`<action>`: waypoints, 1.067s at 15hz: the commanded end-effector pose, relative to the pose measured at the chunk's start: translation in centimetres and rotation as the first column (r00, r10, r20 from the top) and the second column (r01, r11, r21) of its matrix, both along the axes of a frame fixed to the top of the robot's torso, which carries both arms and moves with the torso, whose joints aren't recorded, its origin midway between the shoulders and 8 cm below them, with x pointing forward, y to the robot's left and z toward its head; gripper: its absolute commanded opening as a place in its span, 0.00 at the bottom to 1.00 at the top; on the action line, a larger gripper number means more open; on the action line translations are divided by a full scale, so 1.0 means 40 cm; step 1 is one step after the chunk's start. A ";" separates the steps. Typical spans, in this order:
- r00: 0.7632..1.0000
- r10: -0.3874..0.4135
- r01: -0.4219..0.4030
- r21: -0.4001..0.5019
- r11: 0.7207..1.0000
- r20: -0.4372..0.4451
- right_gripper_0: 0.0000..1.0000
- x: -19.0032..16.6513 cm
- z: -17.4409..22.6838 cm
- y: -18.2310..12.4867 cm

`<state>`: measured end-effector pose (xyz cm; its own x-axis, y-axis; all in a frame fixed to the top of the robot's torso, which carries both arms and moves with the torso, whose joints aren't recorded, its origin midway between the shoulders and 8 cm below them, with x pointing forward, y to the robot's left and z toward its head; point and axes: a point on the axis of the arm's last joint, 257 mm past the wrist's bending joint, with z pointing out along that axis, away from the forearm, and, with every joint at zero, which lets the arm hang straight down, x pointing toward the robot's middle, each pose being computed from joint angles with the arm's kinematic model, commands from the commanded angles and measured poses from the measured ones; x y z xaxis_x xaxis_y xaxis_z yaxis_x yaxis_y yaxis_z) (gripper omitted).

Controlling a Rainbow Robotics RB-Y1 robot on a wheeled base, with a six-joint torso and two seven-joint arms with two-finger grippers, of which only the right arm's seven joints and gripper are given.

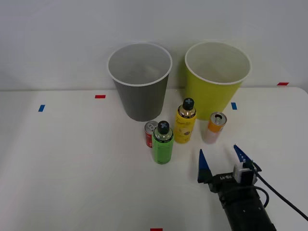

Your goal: Put cans in the gray bin, plastic bottles in the light green bin

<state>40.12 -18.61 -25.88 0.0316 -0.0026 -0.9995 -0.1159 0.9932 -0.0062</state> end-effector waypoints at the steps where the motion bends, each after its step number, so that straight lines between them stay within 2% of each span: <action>1: 1.000 0.009 -0.009 -0.021 1.000 0.004 1.00 0.042 0.001 0.011; 5: 0.999 0.003 -0.003 -0.018 1.000 0.036 1.00 0.137 0.013 0.024; 8: 0.999 -0.018 0.019 -0.016 1.000 0.048 1.00 0.173 0.032 0.015; 16: 0.999 -0.018 0.020 -0.051 0.998 0.034 1.00 0.205 0.041 0.000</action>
<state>48.26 -18.65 -24.26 0.0667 -0.0531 -0.9964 -0.0925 0.9939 -0.0592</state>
